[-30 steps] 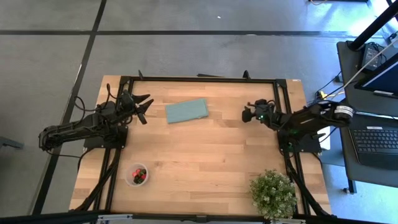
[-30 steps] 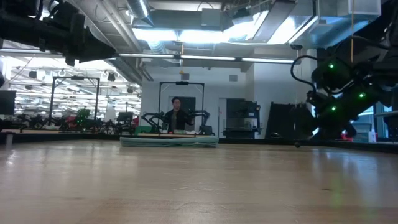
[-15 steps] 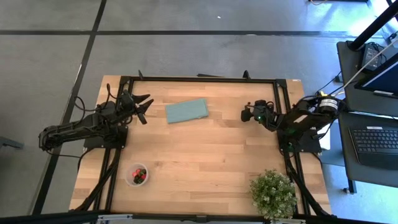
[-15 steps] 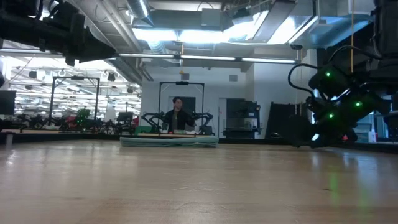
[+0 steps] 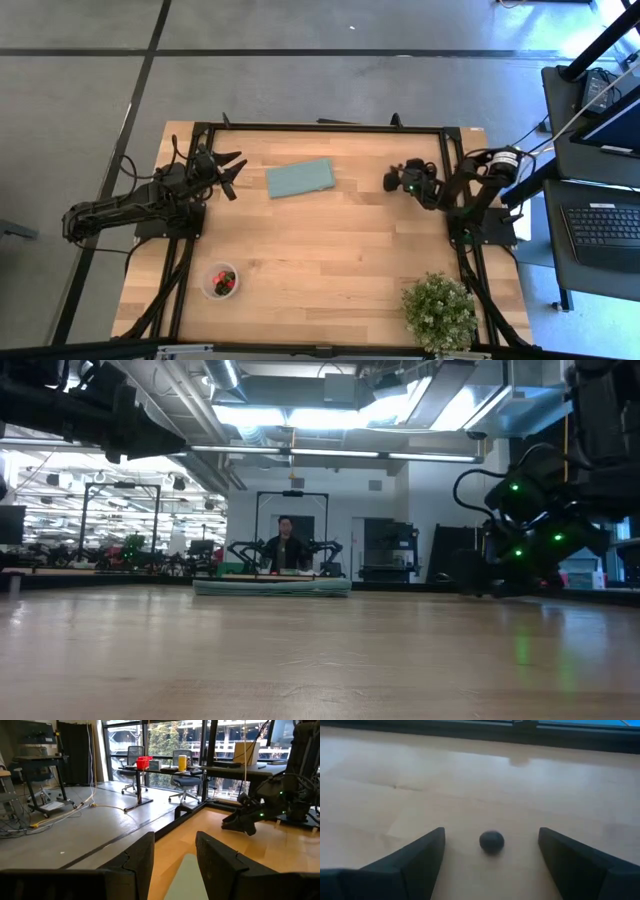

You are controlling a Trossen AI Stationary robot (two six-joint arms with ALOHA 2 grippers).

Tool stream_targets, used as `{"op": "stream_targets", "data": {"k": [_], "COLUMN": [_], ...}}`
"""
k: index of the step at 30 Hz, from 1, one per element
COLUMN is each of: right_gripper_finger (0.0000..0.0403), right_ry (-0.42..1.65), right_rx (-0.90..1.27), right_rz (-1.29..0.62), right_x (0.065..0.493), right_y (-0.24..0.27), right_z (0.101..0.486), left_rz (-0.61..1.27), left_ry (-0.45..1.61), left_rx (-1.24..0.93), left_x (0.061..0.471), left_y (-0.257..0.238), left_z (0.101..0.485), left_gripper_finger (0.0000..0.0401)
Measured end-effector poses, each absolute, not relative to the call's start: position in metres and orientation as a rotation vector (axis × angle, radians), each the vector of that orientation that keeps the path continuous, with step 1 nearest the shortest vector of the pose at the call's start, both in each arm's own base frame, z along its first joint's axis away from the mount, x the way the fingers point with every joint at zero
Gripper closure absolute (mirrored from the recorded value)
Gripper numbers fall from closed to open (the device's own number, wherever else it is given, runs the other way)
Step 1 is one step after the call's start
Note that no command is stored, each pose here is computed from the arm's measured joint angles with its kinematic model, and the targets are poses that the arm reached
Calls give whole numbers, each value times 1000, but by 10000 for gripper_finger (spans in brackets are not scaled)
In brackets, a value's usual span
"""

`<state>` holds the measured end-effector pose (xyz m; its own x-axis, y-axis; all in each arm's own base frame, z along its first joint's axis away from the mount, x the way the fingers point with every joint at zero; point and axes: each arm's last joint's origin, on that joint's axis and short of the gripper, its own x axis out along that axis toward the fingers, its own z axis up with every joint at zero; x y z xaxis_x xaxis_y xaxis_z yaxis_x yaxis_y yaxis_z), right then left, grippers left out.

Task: Pick and placing Produce into tupperware
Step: Put the blueberry into the transparent container

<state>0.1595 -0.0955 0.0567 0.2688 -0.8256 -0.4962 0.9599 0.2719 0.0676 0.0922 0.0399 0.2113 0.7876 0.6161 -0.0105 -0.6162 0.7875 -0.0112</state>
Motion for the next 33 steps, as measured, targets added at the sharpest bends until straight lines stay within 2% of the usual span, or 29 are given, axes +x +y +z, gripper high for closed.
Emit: {"op": "stream_targets", "data": {"k": [10, 33], "right_gripper_finger": [79, 79], "right_ry": [383, 411], "right_rx": [417, 404], "right_rz": [-1307, -1260], "right_x": [170, 170], "right_y": [-101, -93], "right_z": [50, 48], "left_rz": [663, 661], "left_ry": [4, -6], "left_rx": [-15, -48], "left_x": [92, 92], "left_y": [40, 40], "left_z": [211, 211], "left_gripper_finger": [264, 264]}}
